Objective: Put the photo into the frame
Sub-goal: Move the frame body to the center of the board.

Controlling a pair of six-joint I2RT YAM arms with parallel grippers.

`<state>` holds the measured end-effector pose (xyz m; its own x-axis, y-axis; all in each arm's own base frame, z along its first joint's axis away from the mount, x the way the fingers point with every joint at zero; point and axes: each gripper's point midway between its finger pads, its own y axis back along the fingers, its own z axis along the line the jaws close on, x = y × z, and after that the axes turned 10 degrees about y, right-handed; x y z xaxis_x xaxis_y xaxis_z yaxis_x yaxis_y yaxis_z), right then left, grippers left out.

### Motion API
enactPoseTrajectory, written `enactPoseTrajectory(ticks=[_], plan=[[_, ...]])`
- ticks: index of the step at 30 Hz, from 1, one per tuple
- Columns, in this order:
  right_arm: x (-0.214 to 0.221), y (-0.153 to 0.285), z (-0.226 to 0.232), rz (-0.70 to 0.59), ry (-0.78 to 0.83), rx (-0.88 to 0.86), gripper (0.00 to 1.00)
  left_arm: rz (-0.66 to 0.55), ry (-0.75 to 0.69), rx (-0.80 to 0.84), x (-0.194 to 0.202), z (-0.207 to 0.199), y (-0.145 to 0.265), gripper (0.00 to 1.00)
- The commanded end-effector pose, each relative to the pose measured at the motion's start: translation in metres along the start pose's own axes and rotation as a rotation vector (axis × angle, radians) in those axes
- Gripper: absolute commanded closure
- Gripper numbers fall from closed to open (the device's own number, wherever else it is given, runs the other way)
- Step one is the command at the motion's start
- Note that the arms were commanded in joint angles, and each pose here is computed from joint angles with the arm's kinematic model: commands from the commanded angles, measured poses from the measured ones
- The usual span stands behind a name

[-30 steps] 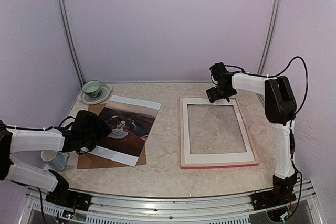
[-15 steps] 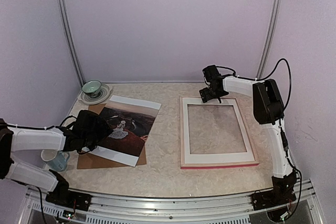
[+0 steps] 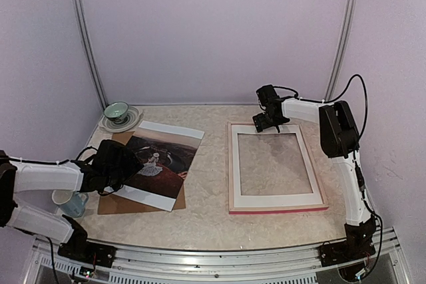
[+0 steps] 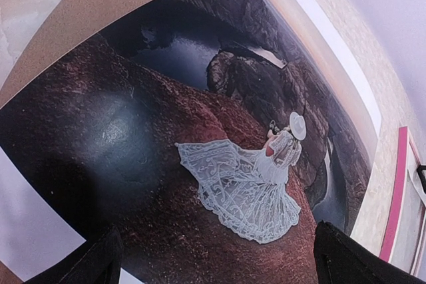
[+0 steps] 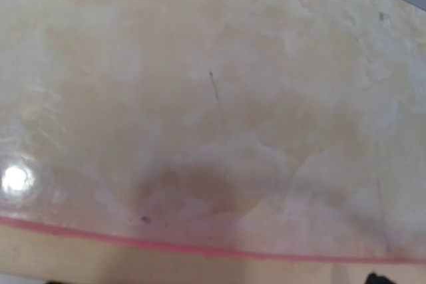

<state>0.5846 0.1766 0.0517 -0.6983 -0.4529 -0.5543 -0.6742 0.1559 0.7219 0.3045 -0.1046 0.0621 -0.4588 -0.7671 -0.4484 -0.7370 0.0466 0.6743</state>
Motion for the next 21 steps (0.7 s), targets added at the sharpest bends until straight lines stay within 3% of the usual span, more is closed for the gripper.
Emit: enactPoseTrajectory(ticks=[1, 11, 16, 21], plan=[[0.000, 0.004, 0.004, 0.007, 0.022, -0.010, 0.01, -0.016, 0.004, 0.014, -0.004, -0.009, 0.002, 0.01], [-0.049, 0.056, -0.034, -0.109, -0.011, 0.056, 0.01, -0.008, 0.001, 0.012, -0.001, -0.009, 0.000, 0.01], [-0.032, 0.058, -0.048, -0.066, -0.020, 0.087, 0.01, -0.005, -0.001, 0.012, 0.000, -0.009, 0.000, 0.01], [0.004, 0.067, -0.057, -0.022, -0.124, -0.048, 0.01, -0.008, -0.001, 0.013, 0.000, -0.007, 0.001, 0.01]])
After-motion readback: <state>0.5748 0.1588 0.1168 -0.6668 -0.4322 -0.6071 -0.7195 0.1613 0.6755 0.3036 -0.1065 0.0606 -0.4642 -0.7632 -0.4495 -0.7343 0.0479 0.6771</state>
